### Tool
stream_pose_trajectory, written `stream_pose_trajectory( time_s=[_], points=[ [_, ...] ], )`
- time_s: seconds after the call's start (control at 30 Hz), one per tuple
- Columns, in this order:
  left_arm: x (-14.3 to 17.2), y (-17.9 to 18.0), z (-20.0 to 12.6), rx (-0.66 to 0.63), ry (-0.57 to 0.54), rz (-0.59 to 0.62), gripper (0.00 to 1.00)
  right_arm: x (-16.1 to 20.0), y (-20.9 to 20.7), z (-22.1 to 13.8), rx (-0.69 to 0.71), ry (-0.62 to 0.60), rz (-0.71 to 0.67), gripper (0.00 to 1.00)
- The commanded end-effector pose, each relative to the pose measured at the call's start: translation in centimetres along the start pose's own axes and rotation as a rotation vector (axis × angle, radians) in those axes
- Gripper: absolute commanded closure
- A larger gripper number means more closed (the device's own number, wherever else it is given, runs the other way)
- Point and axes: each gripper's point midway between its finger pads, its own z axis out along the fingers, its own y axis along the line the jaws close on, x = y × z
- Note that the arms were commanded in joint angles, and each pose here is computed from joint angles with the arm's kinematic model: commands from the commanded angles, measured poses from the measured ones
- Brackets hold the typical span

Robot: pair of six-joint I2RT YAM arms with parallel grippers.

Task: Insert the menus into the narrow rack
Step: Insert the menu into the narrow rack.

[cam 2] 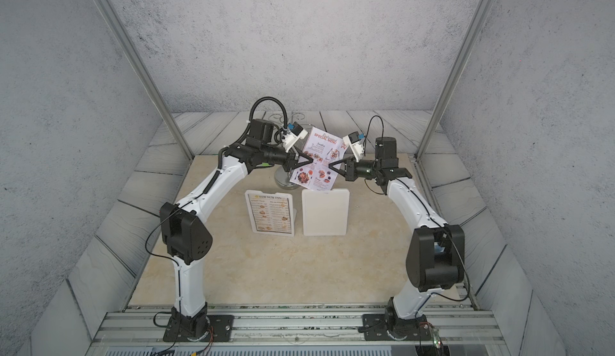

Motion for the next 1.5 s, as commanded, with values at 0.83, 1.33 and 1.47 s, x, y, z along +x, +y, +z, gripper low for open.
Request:
stream_pose_trajectory(
  time_s=[0.83,1.33,1.47],
  points=[
    [-1.1,-0.7,-0.5,0.011,-0.029,0.028,0.75,0.7,1.6,-1.2,0.019,0.025,-0.041,1.0],
    [-2.0,-0.7,-1.3,-0.033,-0.045,0.053,0.61,0.0,1.1,-1.1,0.035,-0.026,-0.061,1.0],
    [-2.4,-0.9,-1.7,-0.048,-0.061,0.062,0.58,-0.3,1.1,-1.1,0.035,-0.044,-0.067,1.0]
  ],
)
